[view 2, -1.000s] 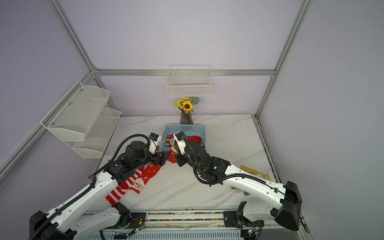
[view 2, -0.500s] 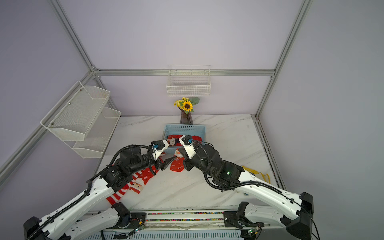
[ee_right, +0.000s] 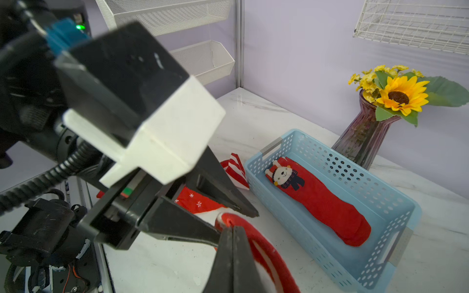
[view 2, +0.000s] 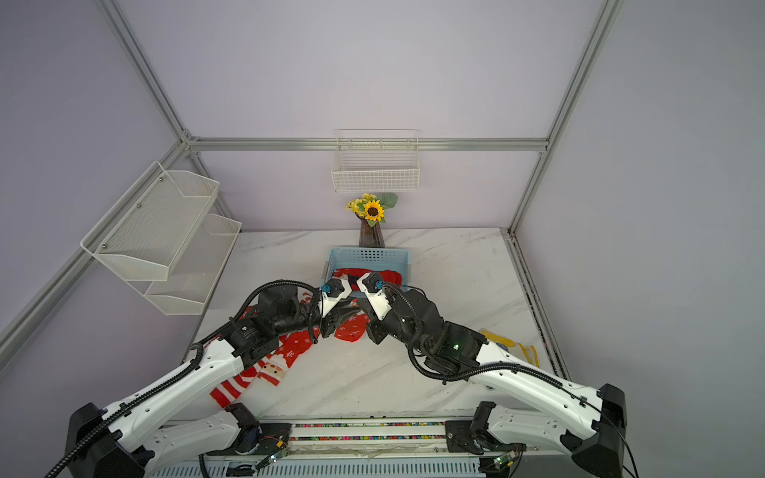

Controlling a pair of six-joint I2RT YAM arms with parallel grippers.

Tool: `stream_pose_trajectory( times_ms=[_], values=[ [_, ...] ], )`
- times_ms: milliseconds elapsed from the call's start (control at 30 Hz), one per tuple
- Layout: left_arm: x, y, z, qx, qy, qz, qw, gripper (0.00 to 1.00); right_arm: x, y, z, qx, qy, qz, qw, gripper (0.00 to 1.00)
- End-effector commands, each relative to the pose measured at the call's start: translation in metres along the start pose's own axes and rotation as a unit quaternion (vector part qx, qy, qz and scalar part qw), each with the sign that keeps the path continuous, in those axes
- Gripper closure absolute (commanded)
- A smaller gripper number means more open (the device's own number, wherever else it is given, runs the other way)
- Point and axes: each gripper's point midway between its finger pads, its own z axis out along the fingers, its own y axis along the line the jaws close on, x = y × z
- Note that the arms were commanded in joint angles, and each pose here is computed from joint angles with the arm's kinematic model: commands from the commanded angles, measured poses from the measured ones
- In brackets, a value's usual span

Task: Place the socks together as a pair
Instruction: Pick up the sock.

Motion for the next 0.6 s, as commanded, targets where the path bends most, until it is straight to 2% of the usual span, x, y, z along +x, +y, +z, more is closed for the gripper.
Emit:
stream_pose_trajectory(
  times_ms=[0,33,100,133,233,267,400,567],
  values=[
    [-0.043,-0.005,-0.003,0.013,-0.064,-0.003,0.998,0.81,-0.007,-0.022,-0.006,0.059,-0.021,0.016,0.998,1.0],
    [-0.044,-0.006,-0.002,0.011,-0.068,-0.008,0.998,0.88,-0.009,-0.031,-0.007,0.085,-0.025,0.027,0.996,1.0],
    [-0.046,-0.007,0.001,0.005,-0.074,-0.024,0.997,1.0,-0.009,-0.043,-0.01,0.119,-0.028,0.049,0.991,0.77],
    [-0.046,-0.007,0.003,0.002,-0.076,-0.034,0.997,1.0,-0.01,-0.045,-0.013,0.126,-0.031,0.057,0.99,0.72],
    [-0.047,-0.006,0.008,-0.012,-0.076,-0.061,0.995,1.0,-0.01,-0.054,-0.022,0.146,-0.04,0.086,0.985,0.49],
    [-0.047,-0.006,0.011,-0.021,-0.074,-0.07,0.995,1.0,-0.01,-0.061,-0.027,0.165,-0.044,0.1,0.98,0.45],
    [-0.052,-0.001,0.023,-0.067,-0.078,-0.127,0.987,1.0,-0.009,-0.092,-0.061,0.248,-0.065,0.156,0.954,0.42],
    [-0.07,-0.02,0.051,-0.089,-0.12,-0.178,0.973,1.0,-0.011,-0.11,-0.103,0.282,-0.096,0.198,0.934,0.41]
  ],
)
